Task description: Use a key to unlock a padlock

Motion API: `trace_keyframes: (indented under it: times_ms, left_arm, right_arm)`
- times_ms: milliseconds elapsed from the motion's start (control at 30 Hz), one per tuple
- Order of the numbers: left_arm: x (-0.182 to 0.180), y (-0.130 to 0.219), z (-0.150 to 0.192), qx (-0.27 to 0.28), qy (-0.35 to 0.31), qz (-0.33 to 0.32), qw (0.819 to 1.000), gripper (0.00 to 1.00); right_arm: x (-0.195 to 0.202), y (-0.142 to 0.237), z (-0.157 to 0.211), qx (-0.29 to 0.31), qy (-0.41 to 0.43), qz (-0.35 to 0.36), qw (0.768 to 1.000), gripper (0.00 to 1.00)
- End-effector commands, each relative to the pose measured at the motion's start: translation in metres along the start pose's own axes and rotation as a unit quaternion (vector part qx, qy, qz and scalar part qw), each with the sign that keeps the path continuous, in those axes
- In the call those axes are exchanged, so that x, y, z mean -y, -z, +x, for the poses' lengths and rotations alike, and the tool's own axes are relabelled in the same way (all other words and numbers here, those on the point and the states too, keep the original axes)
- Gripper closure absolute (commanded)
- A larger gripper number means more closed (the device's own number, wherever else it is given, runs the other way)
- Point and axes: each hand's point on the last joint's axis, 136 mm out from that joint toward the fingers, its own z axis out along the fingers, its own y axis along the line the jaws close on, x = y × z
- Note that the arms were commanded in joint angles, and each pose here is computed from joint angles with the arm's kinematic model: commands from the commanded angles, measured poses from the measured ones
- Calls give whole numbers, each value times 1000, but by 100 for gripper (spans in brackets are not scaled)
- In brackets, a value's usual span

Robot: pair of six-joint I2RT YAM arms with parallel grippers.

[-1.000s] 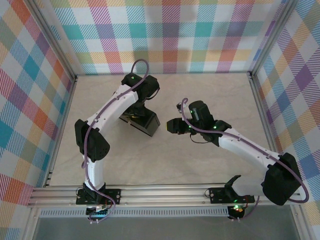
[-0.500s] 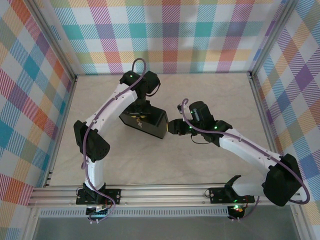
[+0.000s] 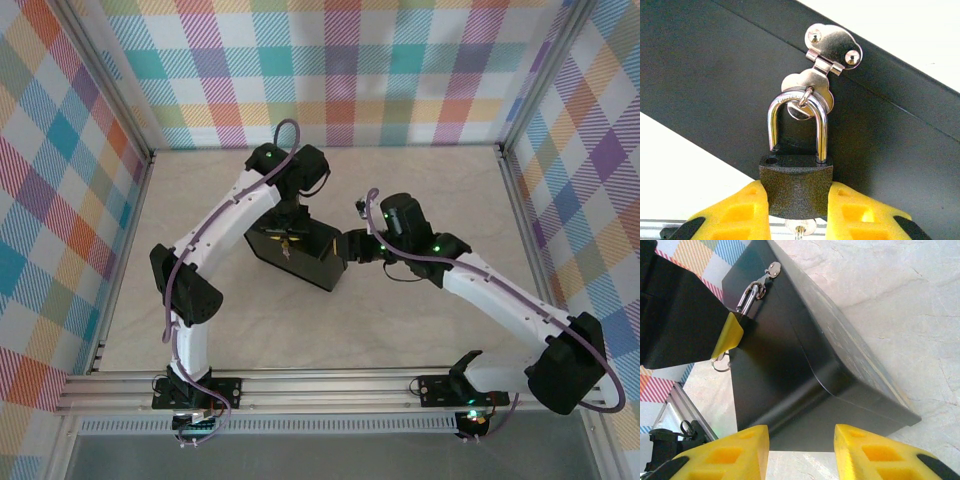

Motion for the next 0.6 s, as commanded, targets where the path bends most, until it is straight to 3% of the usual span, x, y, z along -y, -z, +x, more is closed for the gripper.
trace_keyframes:
  times_ms: [0, 267, 567]
  left_arm:
    - [-2, 4, 2, 0, -14, -15, 1000, 88]
    - [11, -15, -6, -10, -14, -10, 1000, 76]
    - [10, 2, -14, 15, 6, 22, 1000, 52]
  right_arm:
    - [-1, -2, -8, 3, 10, 0, 1000, 61]
    - [4, 2, -2, 0, 11, 9, 1000, 61]
    - [6, 2, -1, -4, 11, 12, 1000, 61]
